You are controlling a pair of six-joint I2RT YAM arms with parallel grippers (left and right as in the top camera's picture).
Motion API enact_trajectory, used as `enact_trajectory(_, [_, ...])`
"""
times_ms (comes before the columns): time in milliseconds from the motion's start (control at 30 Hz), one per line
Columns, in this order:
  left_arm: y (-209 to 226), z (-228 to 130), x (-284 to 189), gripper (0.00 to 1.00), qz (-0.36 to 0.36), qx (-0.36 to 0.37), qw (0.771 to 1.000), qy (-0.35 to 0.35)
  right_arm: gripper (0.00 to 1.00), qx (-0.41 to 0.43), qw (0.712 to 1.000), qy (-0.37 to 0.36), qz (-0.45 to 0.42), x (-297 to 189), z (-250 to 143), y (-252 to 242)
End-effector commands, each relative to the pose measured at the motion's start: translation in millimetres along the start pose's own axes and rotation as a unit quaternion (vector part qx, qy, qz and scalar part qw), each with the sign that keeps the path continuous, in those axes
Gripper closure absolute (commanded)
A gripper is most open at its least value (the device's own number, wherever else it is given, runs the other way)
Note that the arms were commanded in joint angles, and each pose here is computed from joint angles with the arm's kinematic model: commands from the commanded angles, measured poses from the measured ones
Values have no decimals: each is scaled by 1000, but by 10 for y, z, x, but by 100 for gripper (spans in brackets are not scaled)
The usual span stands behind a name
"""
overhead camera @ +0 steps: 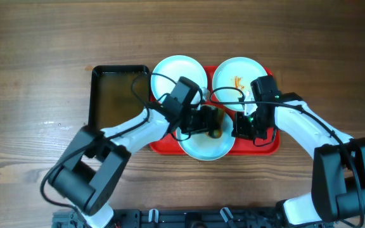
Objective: Clean dirty plates on tray and stack at the side
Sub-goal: 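Scrub the front plate with the sponge held in the left gripper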
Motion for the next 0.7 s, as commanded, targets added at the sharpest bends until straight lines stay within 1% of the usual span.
enact_trajectory(0, [184, 62, 85, 96, 49, -34, 998, -20, 96, 1, 1000, 0, -5, 3, 31, 7])
enact_trajectory(100, [490, 157, -22, 96, 138, -53, 987, -67, 96, 0, 1000, 0, -5, 3, 30, 7])
enact_trajectory(133, [627, 183, -94, 96, 172, -70, 980, -78, 96, -2, 1000, 0, -5, 3, 31, 7])
enact_trajectory(200, [703, 203, -165, 96, 184, -68, 978, -73, 96, -2, 1000, 0, -5, 3, 30, 7])
enact_trajectory(233, [723, 226, -253, 96, 188, -51, 978, -72, 96, -2, 1000, 0, -5, 3, 30, 7])
enact_trajectory(300, [543, 225, -455, 96, 164, 10, 984, -74, 96, -2, 1000, 1, -5, 3, 27, 7])
enact_trajectory(400, [278, 172, -756, 96, 145, 90, 980, -97, 94, -2, 1000, 1, -5, 3, 27, 7])
enact_trajectory(433, [229, 178, -915, 96, 156, 107, 974, -123, 94, -2, 1000, 1, -5, 3, 27, 7])
enact_trajectory(467, [219, 201, -1080, 96, 177, 108, 966, -157, 94, -2, 1000, 1, -5, 3, 27, 7])
enact_trajectory(533, [258, 253, -1309, 96, 211, 100, 951, -204, 94, -2, 1000, 1, -5, 3, 27, 7])
enact_trajectory(567, [332, 303, -1461, 96, 240, 88, 938, -233, 94, -2, 1000, 1, -5, 3, 27, 7])
enact_trajectory(600, [420, 355, -1570, 96, 261, 73, 929, -251, 94, -2, 1000, 1, -5, 3, 27, 7])
enact_trajectory(667, [592, 438, -1698, 96, 288, 52, 920, -262, 94, -2, 1000, 1, -5, 3, 27, 7])
Point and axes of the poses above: each gripper's point midway between its finger pads, its own x axis out along the fingers, its own y axis along the line the jaws close on, z = x × y, the point moved 6 cm from there along -x, back along the fingers, and after that the axes turned 8 degrees about -x, right-handed, at the moved point
